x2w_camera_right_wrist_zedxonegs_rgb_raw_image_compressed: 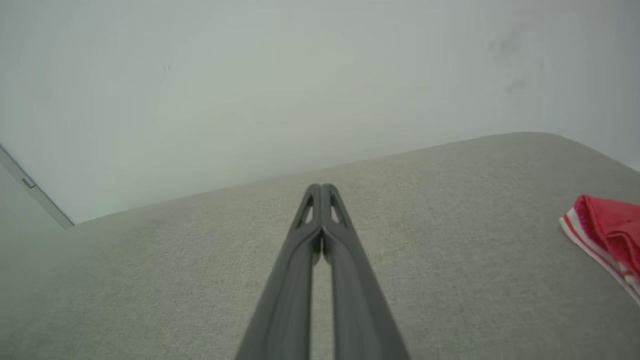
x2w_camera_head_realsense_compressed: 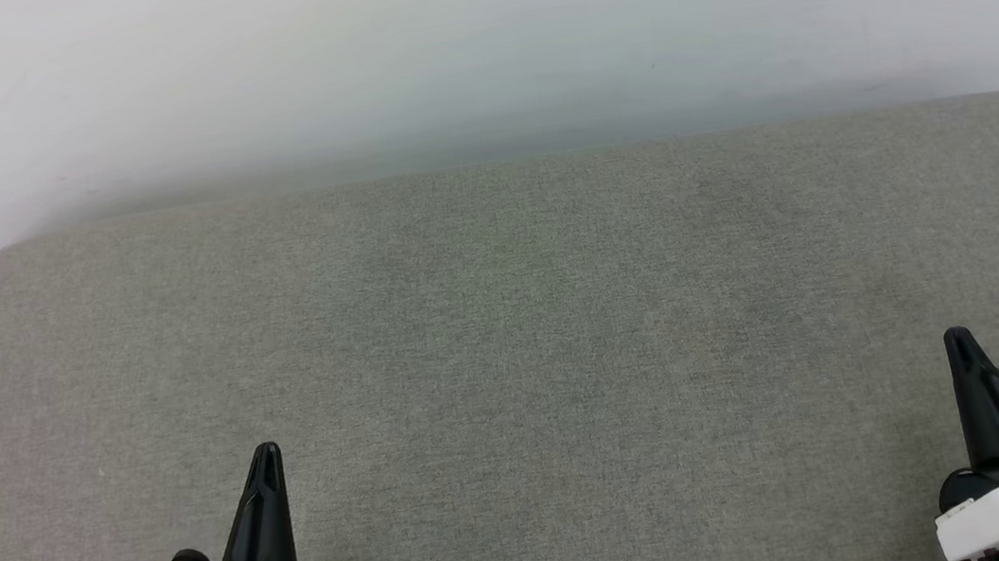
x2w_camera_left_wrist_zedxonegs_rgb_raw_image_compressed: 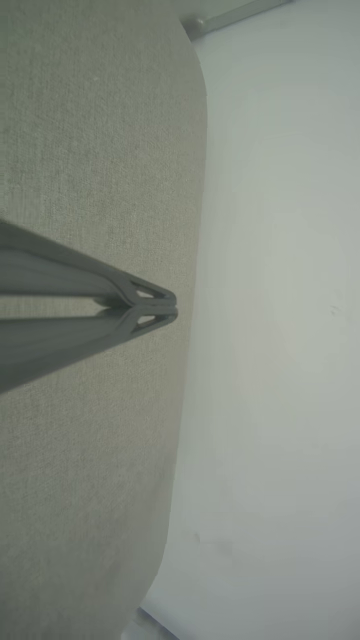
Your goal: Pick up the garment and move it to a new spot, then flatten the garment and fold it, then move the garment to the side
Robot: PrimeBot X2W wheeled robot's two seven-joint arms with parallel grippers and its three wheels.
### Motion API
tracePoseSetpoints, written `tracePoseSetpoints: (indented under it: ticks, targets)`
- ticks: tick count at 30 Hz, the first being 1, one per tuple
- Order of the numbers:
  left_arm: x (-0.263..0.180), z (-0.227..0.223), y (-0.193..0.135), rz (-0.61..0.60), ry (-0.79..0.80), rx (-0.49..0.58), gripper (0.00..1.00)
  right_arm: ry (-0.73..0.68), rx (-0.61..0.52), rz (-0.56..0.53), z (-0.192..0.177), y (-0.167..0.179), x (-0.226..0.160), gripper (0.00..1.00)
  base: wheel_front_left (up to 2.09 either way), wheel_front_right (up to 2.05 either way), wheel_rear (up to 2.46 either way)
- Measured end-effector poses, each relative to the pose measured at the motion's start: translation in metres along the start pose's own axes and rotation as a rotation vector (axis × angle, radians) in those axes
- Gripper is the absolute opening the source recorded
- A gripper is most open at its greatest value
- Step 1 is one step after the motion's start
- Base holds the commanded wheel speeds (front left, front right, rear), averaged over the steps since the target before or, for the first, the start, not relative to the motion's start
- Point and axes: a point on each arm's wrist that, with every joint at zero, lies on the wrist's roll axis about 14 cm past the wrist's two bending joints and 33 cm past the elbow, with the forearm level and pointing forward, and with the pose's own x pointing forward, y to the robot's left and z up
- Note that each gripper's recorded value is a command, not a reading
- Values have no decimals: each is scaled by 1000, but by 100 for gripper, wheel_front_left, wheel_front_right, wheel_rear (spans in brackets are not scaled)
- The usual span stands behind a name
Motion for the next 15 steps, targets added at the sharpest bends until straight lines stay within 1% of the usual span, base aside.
tracePoseSetpoints:
  ticks: [15]
  targets:
    - [4, -9, 12, 66, 35, -276, 0, 33, 257, -62, -9, -8, 0, 0, 0, 0, 0]
